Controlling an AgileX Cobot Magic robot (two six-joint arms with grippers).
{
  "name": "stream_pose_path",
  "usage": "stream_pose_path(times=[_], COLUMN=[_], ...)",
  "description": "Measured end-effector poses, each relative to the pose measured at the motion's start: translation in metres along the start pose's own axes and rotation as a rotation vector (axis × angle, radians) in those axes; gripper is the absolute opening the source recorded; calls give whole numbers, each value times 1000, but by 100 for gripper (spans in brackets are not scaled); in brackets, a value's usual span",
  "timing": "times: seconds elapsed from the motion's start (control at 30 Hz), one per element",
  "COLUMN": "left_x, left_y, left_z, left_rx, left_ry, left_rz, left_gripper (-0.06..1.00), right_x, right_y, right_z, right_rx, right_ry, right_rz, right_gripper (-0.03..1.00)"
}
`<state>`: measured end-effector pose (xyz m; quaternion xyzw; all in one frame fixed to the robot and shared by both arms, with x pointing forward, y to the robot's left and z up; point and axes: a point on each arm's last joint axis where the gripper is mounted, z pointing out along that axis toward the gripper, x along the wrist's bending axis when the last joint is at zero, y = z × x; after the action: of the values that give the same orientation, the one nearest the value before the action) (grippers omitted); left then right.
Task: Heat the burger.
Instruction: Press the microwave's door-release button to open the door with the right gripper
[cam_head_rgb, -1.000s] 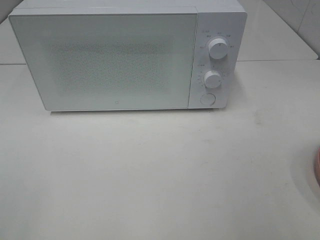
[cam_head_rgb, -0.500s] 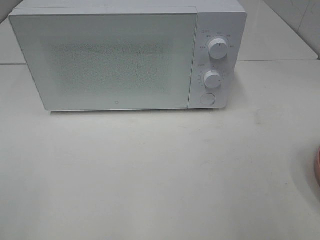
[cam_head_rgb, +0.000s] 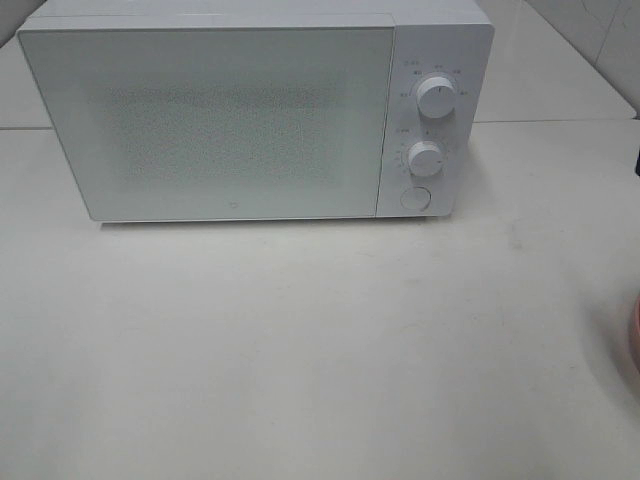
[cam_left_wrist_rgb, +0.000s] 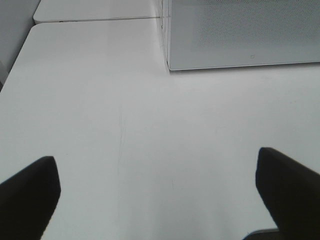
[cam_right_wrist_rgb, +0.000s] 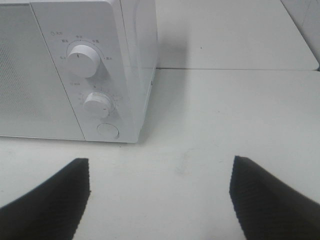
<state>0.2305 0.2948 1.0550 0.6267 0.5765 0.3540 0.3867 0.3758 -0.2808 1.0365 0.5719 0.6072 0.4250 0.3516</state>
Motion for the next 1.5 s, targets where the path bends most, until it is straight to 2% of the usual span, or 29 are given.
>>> stream_pose_path(times=[0.33,0.8,0.97,1.2,1.3,1.5], left_x=[0,0,0,0,0,0], left_y=[0,0,0,0,0,0], left_z=[0,0,0,0,0,0], left_rx=[0,0,0,0,0,0], left_ry=[0,0,0,0,0,0], left_rz=[0,0,0,0,0,0], left_gripper=[99,99,99,99,99,99], right_x=[2,4,2,-2,3,21], right_y=[2,-5,-22,-43,-54,-71], right_z=[33,84,100,108,111,117], right_rx=[-16,-104,-146,-144,-141,-121], right_ry=[13,42,39,2,-15,-30], right_rz=[-1,-27,-16,28,35,-33], right_gripper=[76,76,76,76,76,76])
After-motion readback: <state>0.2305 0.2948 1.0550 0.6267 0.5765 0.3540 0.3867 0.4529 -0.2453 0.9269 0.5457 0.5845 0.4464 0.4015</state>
